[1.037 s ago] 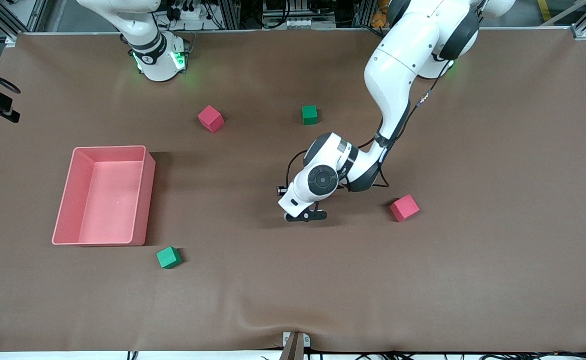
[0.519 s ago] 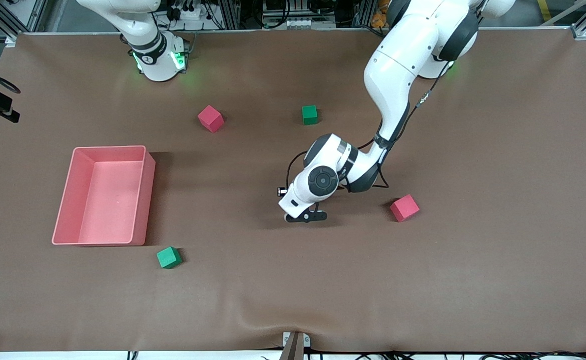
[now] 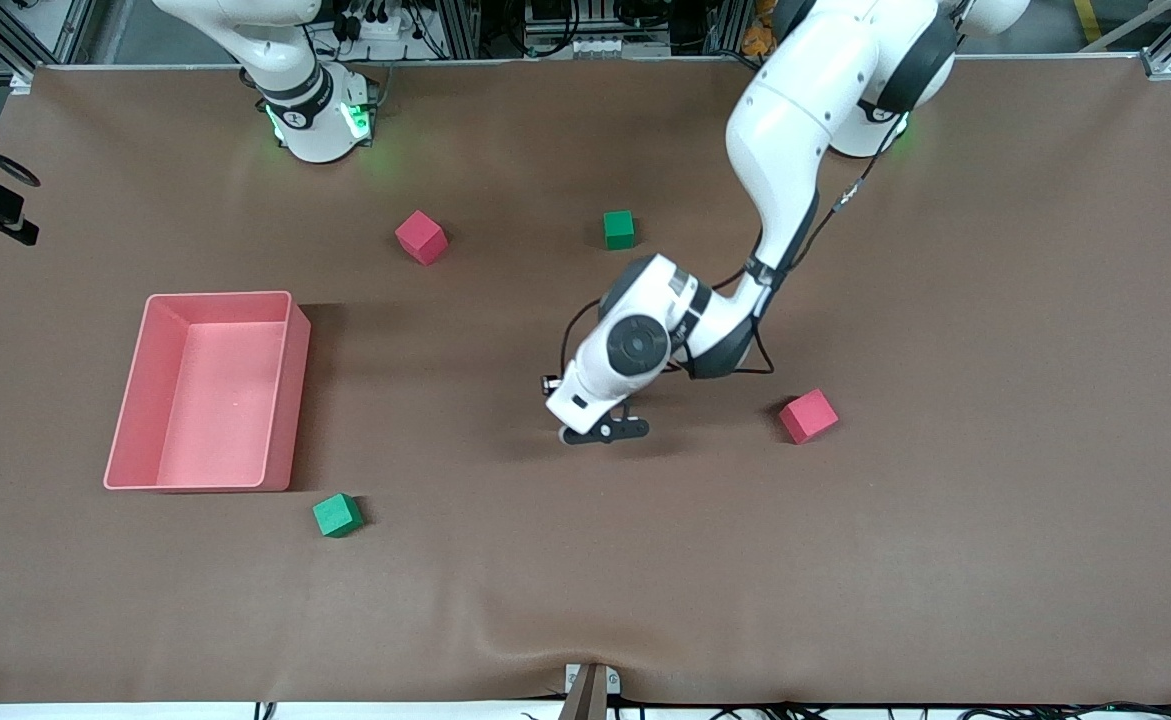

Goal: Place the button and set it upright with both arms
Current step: 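Lift the button with the left gripper and carry it toward the table center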

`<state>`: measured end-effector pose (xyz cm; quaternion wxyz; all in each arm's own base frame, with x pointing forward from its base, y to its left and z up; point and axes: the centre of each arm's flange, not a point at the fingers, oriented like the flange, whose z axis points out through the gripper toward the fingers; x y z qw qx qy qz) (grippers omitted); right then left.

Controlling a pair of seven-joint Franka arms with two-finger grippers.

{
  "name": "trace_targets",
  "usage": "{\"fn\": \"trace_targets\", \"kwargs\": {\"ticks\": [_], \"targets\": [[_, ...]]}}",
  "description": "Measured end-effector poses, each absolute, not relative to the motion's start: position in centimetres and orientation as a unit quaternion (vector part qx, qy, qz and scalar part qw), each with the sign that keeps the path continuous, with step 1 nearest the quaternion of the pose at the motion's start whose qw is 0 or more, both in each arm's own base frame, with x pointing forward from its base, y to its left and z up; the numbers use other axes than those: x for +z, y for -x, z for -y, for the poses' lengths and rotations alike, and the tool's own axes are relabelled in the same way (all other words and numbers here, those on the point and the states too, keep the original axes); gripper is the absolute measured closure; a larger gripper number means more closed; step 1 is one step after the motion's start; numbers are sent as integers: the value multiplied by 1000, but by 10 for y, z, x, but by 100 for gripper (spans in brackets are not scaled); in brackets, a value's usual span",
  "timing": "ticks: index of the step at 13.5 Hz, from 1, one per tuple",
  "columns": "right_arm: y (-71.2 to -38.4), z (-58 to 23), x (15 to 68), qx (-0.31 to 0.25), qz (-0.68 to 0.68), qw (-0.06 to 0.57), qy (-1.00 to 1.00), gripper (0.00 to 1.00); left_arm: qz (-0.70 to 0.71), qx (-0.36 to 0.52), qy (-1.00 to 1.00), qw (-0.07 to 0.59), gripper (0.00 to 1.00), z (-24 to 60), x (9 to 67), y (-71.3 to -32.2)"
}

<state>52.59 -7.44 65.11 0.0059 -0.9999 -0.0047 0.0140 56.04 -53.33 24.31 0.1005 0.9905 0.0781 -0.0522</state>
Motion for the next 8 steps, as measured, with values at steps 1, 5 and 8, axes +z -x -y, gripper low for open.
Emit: {"fn": "trace_targets", "kwargs": {"ticks": [1, 5, 8], "targets": [[-526, 75, 651, 14, 5, 6, 1000, 0, -88, -30, -992, 89, 57, 546, 260, -550], [-526, 75, 652, 14, 4, 6, 1000, 0, -128, 80, -988, 29, 57, 594, 283, -503], [-526, 75, 652, 14, 4, 6, 1000, 0, -148, 161, -976, 4, 57, 616, 285, -478]]}}
